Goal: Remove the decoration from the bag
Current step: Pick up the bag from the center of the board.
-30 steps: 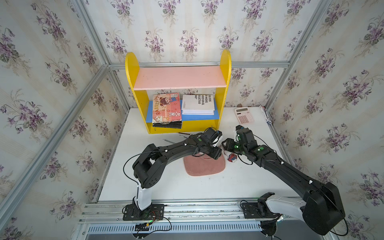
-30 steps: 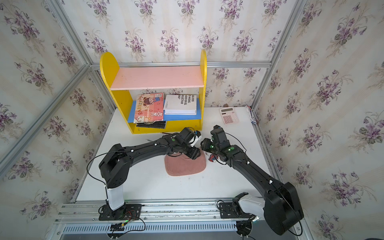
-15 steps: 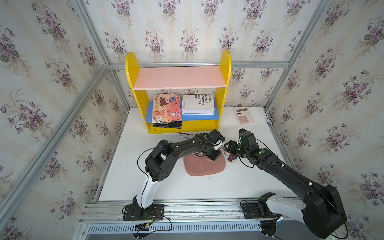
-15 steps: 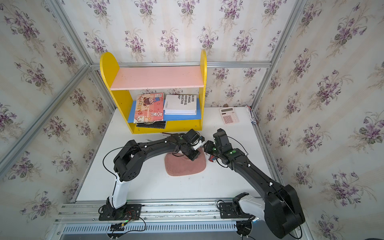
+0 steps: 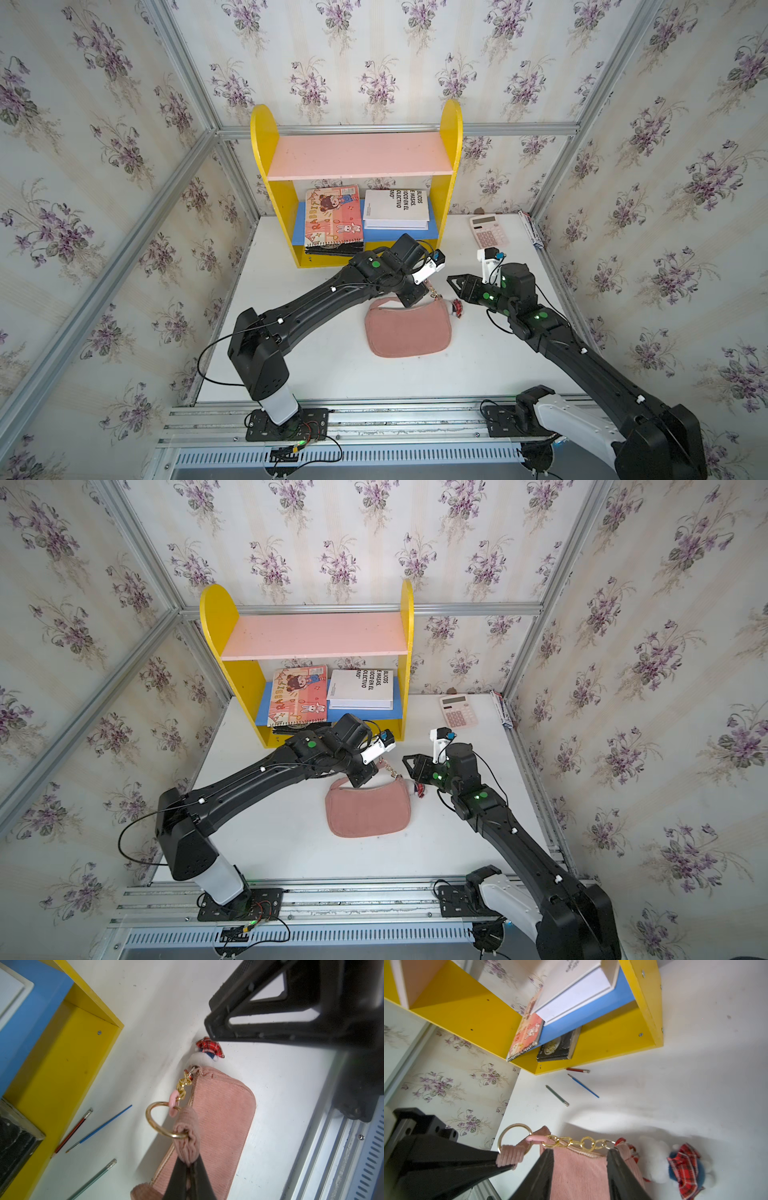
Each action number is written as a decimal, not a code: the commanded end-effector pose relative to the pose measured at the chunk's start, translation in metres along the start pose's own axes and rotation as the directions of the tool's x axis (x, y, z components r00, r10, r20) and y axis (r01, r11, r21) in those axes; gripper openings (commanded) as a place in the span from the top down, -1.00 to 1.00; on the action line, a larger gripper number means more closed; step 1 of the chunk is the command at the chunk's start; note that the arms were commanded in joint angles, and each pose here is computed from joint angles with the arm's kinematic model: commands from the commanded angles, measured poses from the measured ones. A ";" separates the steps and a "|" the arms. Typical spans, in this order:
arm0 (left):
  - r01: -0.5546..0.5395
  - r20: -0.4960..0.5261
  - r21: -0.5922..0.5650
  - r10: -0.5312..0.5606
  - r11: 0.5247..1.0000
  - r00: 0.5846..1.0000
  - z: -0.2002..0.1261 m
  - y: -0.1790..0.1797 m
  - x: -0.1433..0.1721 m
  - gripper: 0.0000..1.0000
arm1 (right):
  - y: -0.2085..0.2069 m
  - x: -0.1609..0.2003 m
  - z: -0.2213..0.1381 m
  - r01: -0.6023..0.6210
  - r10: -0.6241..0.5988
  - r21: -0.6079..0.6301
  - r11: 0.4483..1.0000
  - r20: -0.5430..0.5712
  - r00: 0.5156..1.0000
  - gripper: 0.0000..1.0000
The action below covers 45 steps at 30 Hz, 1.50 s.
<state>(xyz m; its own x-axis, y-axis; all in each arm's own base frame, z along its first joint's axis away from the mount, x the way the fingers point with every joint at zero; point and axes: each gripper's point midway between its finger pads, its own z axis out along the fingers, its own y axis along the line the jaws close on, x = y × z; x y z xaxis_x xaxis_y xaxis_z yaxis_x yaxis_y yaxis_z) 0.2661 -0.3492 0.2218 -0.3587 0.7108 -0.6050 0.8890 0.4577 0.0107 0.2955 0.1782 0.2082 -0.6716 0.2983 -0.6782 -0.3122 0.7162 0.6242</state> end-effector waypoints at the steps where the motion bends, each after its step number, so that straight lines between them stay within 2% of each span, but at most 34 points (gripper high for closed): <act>1: -0.061 0.057 -0.025 0.062 0.998 0.996 -0.025 0.001 -0.013 1.00 | 0.023 -0.014 -0.013 0.187 -0.172 -0.105 0.977 0.140 0.975 -0.16; 6: -0.120 0.196 -0.009 0.120 0.993 0.973 -0.067 -0.011 -0.033 1.00 | 0.051 -0.020 -0.043 0.407 -0.328 -0.176 0.896 0.356 0.875 -0.32; 8: -0.153 0.244 0.014 0.145 0.988 0.959 -0.081 -0.020 -0.037 1.00 | 0.063 -0.019 -0.048 0.464 -0.365 -0.209 0.861 0.382 0.849 -0.36; 12: -0.209 0.299 0.038 0.189 0.977 0.935 -0.102 -0.031 -0.041 1.00 | 0.083 -0.011 -0.044 0.532 -0.427 -0.289 0.796 0.356 0.832 -0.38; 16: -0.255 0.314 0.048 0.228 0.966 0.922 -0.104 -0.035 -0.042 1.00 | 0.101 -0.002 -0.039 0.594 -0.495 -0.352 0.723 0.336 0.801 -0.34; 23: -0.332 0.334 0.072 0.291 0.941 0.896 -0.113 -0.045 -0.044 1.00 | 0.116 -0.009 -0.022 0.670 -0.591 -0.346 0.656 0.317 0.742 -0.19; 27: -0.352 0.337 0.065 0.312 0.934 0.888 -0.119 -0.045 -0.046 1.00 | 0.120 0.001 -0.012 0.693 -0.647 -0.360 0.624 0.259 0.717 -0.13; 30: -0.366 0.374 0.038 0.326 0.930 0.868 -0.137 -0.047 -0.049 1.00 | 0.126 0.009 -0.009 0.686 -0.645 -0.376 0.623 0.250 0.722 -0.03; 36: -0.366 0.375 0.016 0.334 0.930 0.865 -0.137 -0.044 -0.050 1.00 | 0.140 0.008 -0.014 0.644 -0.587 -0.411 0.645 0.272 0.762 0.39; 39: -0.353 0.370 -0.005 0.330 0.936 0.869 -0.135 -0.039 -0.051 1.00 | 0.144 -0.004 -0.016 0.593 -0.519 -0.407 0.695 0.287 0.805 0.65; 42: -0.281 0.381 -0.063 0.284 0.958 0.880 -0.135 -0.026 -0.059 1.00 | 0.144 -0.017 -0.014 0.506 -0.415 -0.382 0.773 0.298 0.860 0.98; 45: -0.161 0.419 -0.104 0.190 0.981 0.888 -0.143 -0.009 -0.071 0.97 | 0.140 -0.022 -0.009 0.452 -0.349 -0.328 0.829 0.328 0.878 1.00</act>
<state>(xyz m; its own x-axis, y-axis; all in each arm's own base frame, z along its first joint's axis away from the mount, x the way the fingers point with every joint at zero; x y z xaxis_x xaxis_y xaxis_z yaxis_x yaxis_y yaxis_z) 0.2217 -0.3273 0.3550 0.0201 0.5774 -0.8162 0.9453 0.2548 0.2036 0.2455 0.2726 0.2992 -0.2438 0.0814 -0.9664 -0.8562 0.4499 0.2539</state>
